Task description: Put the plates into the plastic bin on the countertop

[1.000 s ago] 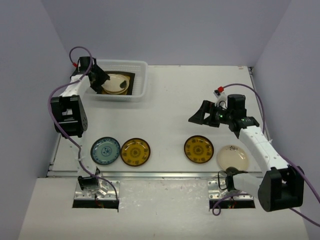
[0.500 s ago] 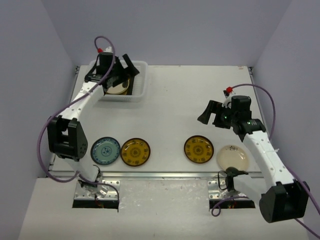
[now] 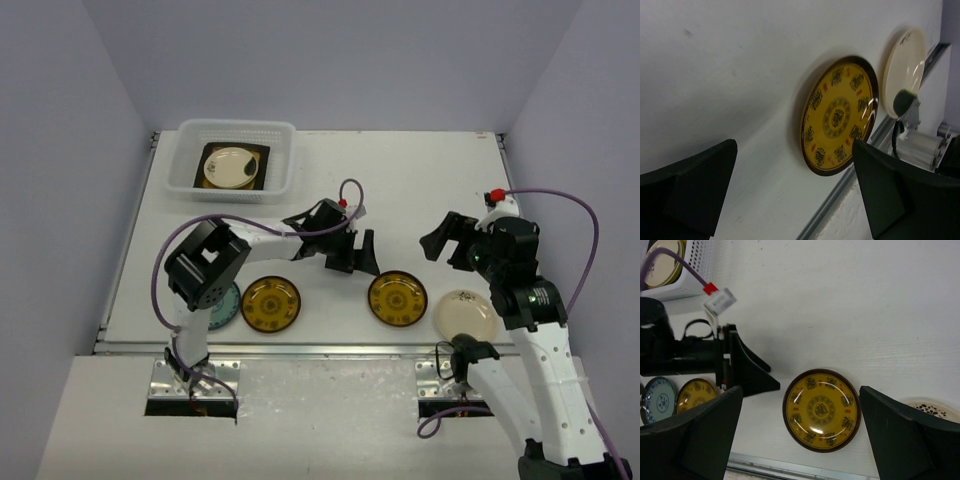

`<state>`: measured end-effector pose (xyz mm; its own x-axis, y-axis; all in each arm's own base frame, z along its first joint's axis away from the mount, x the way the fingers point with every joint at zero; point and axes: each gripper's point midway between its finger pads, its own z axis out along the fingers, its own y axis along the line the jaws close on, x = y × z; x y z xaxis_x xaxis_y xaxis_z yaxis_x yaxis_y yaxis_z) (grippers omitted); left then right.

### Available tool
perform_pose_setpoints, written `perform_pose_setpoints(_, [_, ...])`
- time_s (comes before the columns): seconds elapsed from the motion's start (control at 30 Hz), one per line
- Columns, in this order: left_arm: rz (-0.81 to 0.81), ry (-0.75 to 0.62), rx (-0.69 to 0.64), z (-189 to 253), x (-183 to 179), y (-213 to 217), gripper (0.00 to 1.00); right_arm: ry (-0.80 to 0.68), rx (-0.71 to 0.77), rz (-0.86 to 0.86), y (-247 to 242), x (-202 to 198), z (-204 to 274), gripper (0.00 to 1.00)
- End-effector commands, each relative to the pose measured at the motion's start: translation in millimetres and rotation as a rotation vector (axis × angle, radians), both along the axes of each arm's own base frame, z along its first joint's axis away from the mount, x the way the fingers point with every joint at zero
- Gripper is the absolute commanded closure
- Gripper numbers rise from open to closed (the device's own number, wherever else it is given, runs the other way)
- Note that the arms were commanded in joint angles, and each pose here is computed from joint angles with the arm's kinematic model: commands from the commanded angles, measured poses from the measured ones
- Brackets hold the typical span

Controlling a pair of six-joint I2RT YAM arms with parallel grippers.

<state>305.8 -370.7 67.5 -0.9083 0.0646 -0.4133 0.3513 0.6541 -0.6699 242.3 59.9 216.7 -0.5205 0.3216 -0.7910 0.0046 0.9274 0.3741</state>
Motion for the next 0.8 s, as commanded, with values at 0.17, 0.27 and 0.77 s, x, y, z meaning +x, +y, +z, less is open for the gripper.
perform_pose_setpoints(0.17, [-0.14,0.071,-0.017,-56.3,-49.8,-23.0,0.22,0.0,0.085,0.112,21.8,-20.2,-8.8,0.01])
perform_pose_setpoints(0.27, [-0.119,0.099,0.027,-78.4,-48.9,-19.9,0.35,-0.004,0.114,0.154,30.4,-20.4,-11.9,0.01])
perform_pose_setpoints(0.77, [-0.106,0.129,0.082,-106.1,-48.9,-18.9,0.92,-0.003,0.111,0.169,32.2,-18.5,-15.8,0.01])
